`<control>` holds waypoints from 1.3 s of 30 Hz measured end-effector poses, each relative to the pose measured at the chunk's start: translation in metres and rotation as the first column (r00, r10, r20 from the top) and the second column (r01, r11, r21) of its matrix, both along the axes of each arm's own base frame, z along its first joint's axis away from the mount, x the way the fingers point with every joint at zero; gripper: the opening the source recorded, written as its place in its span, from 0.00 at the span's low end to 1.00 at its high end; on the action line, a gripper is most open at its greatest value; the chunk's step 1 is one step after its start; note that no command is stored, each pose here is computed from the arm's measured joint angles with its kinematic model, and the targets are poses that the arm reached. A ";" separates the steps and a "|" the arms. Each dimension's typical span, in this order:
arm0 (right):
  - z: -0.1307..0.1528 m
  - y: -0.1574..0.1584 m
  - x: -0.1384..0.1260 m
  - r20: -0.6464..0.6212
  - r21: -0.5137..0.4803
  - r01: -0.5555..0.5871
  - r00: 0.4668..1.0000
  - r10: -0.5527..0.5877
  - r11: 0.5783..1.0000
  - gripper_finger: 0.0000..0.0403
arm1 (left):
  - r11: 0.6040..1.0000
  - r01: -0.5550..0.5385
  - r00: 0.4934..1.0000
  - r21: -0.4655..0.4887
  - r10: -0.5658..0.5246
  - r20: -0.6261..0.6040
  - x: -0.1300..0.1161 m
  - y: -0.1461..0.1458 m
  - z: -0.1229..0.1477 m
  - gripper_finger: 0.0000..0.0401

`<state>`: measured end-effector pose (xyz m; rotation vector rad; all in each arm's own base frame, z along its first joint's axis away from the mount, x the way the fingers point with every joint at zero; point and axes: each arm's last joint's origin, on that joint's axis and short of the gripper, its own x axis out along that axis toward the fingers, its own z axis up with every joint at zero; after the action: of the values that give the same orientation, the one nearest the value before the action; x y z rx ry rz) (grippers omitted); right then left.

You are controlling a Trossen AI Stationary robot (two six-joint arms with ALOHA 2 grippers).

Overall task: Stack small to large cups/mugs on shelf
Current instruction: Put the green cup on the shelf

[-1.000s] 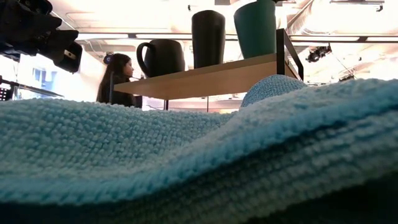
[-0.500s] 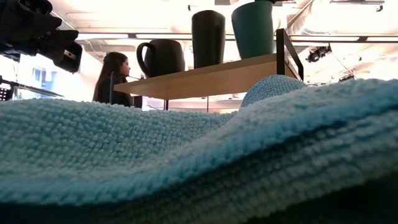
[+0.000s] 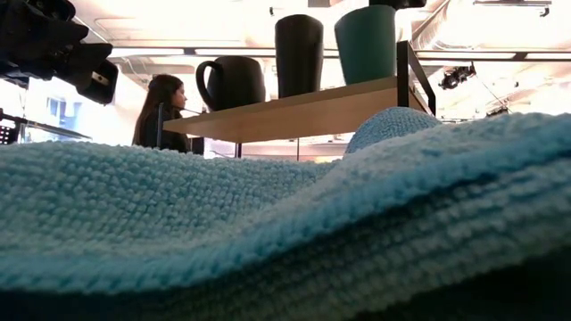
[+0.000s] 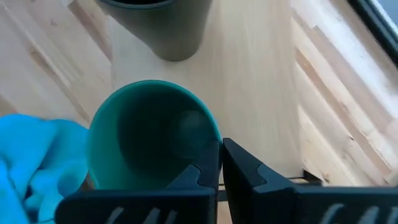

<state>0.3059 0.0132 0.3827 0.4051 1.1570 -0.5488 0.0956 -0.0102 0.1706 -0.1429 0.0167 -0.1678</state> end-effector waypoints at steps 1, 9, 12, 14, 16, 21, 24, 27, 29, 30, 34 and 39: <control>0.002 0.000 -0.002 0.000 -0.008 0.006 1.000 -0.006 1.000 0.00 | 1.000 0.000 1.000 0.000 0.000 0.000 0.000 0.000 0.000 0.31; -0.004 -0.002 -0.004 -0.006 0.000 0.015 1.000 -0.015 1.000 0.00 | 1.000 -0.001 1.000 0.004 0.001 0.001 0.000 0.000 0.000 0.31; -0.013 -0.001 -0.002 -0.021 0.017 0.009 1.000 -0.009 1.000 0.00 | 1.000 -0.003 1.000 0.005 0.003 0.001 0.000 0.000 0.000 0.31; -0.018 -0.001 0.000 -0.018 0.028 0.000 1.000 0.000 1.000 0.00 | 1.000 -0.002 1.000 0.004 0.002 0.001 0.000 0.000 0.000 0.31; -0.020 0.000 0.001 -0.009 0.032 -0.002 1.000 0.002 0.999 0.00 | 1.000 -0.003 1.000 0.004 0.003 0.001 0.000 0.000 0.000 0.31; -0.017 -0.001 -0.004 -0.009 0.031 -0.003 1.000 0.004 1.000 0.00 | 1.000 -0.003 1.000 0.004 0.003 0.000 0.000 0.000 0.000 0.31; -0.011 -0.003 -0.010 0.013 0.025 0.012 1.000 -0.012 1.000 0.00 | 1.000 -0.003 1.000 0.004 0.003 0.000 0.000 0.000 0.000 0.31; -0.006 -0.004 -0.014 0.031 0.019 0.028 0.999 -0.028 0.999 0.00 | 1.000 -0.003 1.000 0.004 0.003 0.000 0.000 0.000 0.000 0.31; -0.005 -0.004 -0.016 0.038 0.016 0.029 0.999 -0.030 0.999 0.00 | 1.000 -0.004 1.000 0.005 0.004 0.001 0.000 0.000 0.000 0.31; -0.005 -0.004 -0.016 0.039 0.016 0.029 0.999 -0.030 0.999 0.00 | 1.000 -0.004 1.000 0.005 0.004 0.001 0.000 0.000 0.000 0.31; -0.005 -0.005 -0.015 0.036 0.014 0.026 0.999 -0.026 1.000 0.00 | 1.000 -0.004 1.000 0.006 0.004 0.001 0.000 0.000 0.000 0.31; -0.006 -0.005 -0.014 0.029 0.010 0.016 0.999 -0.017 1.000 0.00 | 1.000 -0.004 1.000 0.008 0.004 0.001 0.000 0.000 0.000 0.31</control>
<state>0.2918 0.0086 0.3765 0.4305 1.1293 -0.5500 0.0956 -0.0100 0.1706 -0.1353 0.0158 -0.1642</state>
